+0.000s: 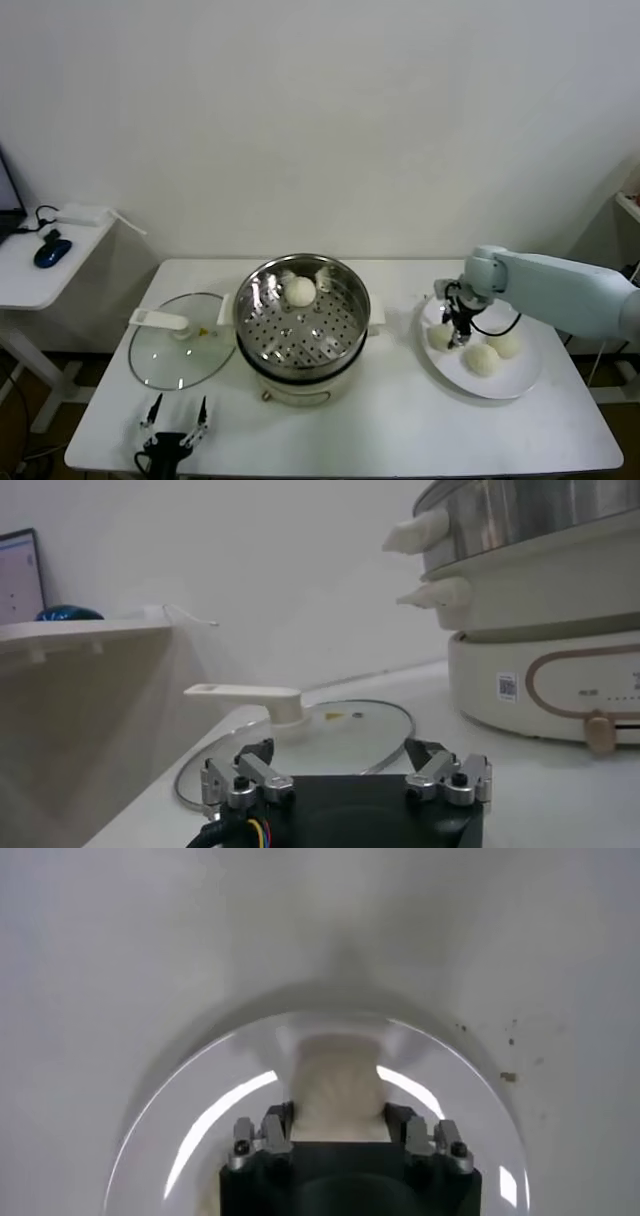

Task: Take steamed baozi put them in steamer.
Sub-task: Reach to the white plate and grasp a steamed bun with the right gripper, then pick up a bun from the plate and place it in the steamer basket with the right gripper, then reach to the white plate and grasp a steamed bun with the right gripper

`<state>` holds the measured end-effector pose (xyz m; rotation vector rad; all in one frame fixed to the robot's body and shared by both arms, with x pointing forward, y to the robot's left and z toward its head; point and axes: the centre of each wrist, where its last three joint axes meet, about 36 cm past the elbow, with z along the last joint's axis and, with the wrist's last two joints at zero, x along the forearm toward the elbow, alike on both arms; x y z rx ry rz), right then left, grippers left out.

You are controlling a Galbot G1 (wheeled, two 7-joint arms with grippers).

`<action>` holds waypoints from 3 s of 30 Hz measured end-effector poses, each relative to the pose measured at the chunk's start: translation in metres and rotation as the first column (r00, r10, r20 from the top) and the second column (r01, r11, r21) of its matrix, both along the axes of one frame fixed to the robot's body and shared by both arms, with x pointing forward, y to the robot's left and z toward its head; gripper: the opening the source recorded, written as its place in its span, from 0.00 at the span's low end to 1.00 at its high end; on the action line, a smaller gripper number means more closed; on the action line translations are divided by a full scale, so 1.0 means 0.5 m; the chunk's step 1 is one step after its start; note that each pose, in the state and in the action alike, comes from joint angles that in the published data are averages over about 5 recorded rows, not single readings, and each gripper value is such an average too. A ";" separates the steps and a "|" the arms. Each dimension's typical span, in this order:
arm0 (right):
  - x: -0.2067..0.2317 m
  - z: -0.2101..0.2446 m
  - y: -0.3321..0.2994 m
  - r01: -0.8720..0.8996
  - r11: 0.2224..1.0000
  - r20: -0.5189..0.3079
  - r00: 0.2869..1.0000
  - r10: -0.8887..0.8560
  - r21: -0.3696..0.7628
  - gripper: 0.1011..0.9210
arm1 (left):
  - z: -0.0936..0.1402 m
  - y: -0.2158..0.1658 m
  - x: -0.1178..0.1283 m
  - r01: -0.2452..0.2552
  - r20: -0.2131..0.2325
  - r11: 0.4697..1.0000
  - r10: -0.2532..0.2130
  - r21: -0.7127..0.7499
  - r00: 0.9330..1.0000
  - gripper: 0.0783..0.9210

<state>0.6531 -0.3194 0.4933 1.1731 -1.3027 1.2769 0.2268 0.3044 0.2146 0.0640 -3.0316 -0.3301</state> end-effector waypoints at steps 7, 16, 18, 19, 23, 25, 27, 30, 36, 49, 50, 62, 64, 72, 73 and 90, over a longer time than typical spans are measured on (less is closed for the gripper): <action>0.010 0.161 0.059 -0.046 0.998 0.011 0.999 0.045 0.034 0.62 | -0.003 -0.006 0.001 0.011 -0.002 1.000 -0.011 -0.004 1.000 0.88; -0.013 0.412 0.195 -0.093 0.989 0.062 0.994 0.086 0.119 0.62 | -0.004 -0.023 0.006 0.033 -0.001 0.999 -0.033 -0.009 0.999 0.88; -0.020 0.453 0.234 -0.100 0.985 0.071 0.993 0.091 0.141 0.62 | -0.004 -0.025 0.007 0.037 0.000 0.999 -0.037 -0.009 0.999 0.88; -0.024 0.471 0.255 -0.105 0.983 0.076 0.993 0.094 0.152 0.62 | -0.004 -0.025 0.007 0.039 0.001 0.999 -0.039 -0.008 0.999 0.88; -0.041 0.521 0.349 -0.131 0.974 0.089 0.989 0.116 0.187 0.62 | -0.002 -0.026 0.006 0.045 0.002 0.999 -0.045 -0.002 0.999 0.88; -0.048 0.531 0.397 -0.146 0.969 0.091 0.987 0.131 0.197 0.62 | -0.002 -0.026 0.005 0.048 0.002 0.999 -0.048 0.002 0.999 0.88; -0.053 0.531 0.444 -0.162 0.965 0.090 0.985 0.146 0.205 0.62 | -0.002 -0.026 0.004 0.051 0.002 0.999 -0.051 0.006 0.999 0.88; -0.056 0.513 0.506 -0.181 0.961 0.079 0.983 0.167 0.209 0.62 | 0.000 -0.027 0.002 0.055 0.002 0.998 -0.055 0.010 0.998 0.88; -0.049 0.445 0.598 -0.205 0.956 0.052 0.979 0.199 0.208 0.62 | 0.003 -0.030 0.000 0.063 0.001 0.998 -0.063 0.016 0.998 0.88; -0.016 0.275 0.689 -0.206 0.960 0.001 0.978 0.210 0.192 0.62 | -0.006 -0.028 -0.002 0.060 -0.009 0.998 -0.060 0.017 0.998 0.88; -0.015 0.266 0.693 -0.205 0.960 -0.001 0.978 0.209 0.192 0.62 | -0.006 -0.028 -0.002 0.060 -0.010 0.998 -0.060 0.017 0.998 0.88; -0.004 0.209 0.717 -0.192 0.960 -0.011 0.980 0.198 0.206 0.68 | -0.007 -0.029 -0.001 0.061 -0.011 0.998 -0.061 0.019 0.998 0.88; -0.003 0.210 0.714 -0.191 0.959 -0.011 0.980 0.198 0.211 0.74 | -0.007 -0.029 -0.001 0.060 -0.010 0.998 -0.060 0.019 0.998 0.88; 0.013 0.279 0.657 -0.202 0.954 -0.004 0.978 0.208 0.220 0.88 | -0.006 -0.034 -0.003 0.064 -0.013 0.998 -0.064 0.019 0.998 0.88; 0.017 0.295 0.644 -0.207 0.953 -0.002 0.977 0.213 0.220 0.88 | -0.007 -0.034 -0.004 0.065 -0.014 0.998 -0.065 0.020 0.998 0.88; 0.039 0.375 0.226 -0.253 0.967 -0.031 0.967 0.254 0.033 0.88 | -0.013 -0.034 -0.010 0.070 -0.024 0.997 -0.070 0.025 0.997 0.88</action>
